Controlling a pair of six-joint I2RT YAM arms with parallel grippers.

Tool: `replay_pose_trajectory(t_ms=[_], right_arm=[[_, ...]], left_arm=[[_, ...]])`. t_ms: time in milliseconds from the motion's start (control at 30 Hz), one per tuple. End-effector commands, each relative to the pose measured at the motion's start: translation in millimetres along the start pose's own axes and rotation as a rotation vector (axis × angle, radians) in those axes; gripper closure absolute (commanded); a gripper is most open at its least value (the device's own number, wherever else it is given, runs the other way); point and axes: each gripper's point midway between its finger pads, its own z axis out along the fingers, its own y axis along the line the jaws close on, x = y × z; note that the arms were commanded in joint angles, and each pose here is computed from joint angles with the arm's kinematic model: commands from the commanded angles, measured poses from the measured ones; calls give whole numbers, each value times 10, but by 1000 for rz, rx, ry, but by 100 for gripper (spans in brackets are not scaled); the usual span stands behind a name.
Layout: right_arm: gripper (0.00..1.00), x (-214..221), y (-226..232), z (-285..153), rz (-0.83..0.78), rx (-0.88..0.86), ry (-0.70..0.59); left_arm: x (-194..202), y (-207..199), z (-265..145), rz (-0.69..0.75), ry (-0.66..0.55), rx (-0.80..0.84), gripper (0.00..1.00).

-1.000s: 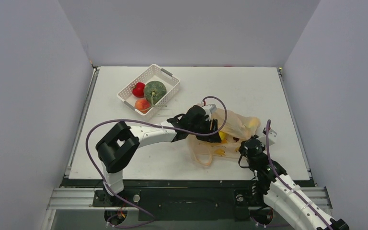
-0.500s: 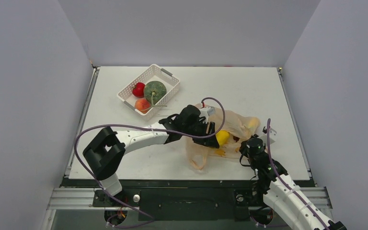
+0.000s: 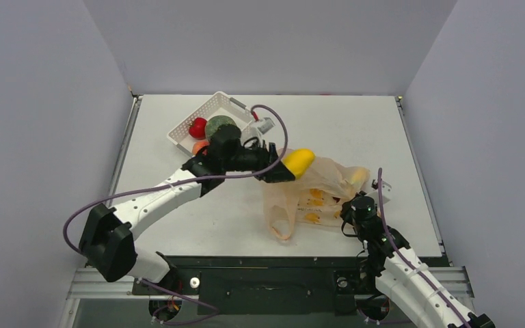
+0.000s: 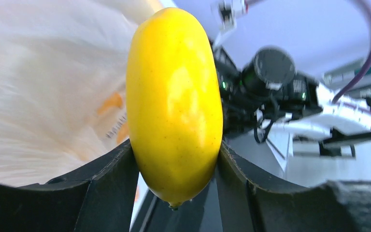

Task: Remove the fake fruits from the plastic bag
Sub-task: Take out the fake fruit from the plastic bag, then place the fake fruit in the bin.

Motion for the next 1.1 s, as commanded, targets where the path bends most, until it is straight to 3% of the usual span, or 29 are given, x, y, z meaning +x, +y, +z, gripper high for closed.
replay_pose_trajectory(t_ms=[0, 33, 67, 167, 233, 400, 500, 667, 900, 1067], right_arm=[[100, -157, 173, -29, -14, -46, -20], [100, -159, 177, -31, -18, -47, -20], [100, -156, 180, -33, -19, -50, -20], [100, -147, 192, -35, -20, -59, -19], [100, -141, 196, -32, -18, -62, -18], [100, -139, 209, -38, -23, -67, -16], [100, -131, 207, -37, -27, -67, -14], [100, -134, 214, -41, -27, -70, -15], [100, -138, 226, -64, -25, -79, -17], [100, -137, 232, -61, -26, -81, -17]], left_arm=[[-664, -4, -519, 54, -215, -11, 100], [-889, 214, -662, 45, -298, -114, 100], [-886, 407, -760, -6, -303, -207, 100], [-1195, 1202, -1324, -168, -476, -575, 100], [-1356, 1516, -1586, -249, -574, -668, 100], [-1772, 2015, -1837, -348, -733, -722, 100], [-1843, 2482, -1832, -422, -754, -797, 100], [-2140, 2926, -1856, -462, -843, -887, 100], [-2324, 3519, -1669, -518, -815, -940, 100], [-2381, 3657, -1550, -541, -785, -928, 68]])
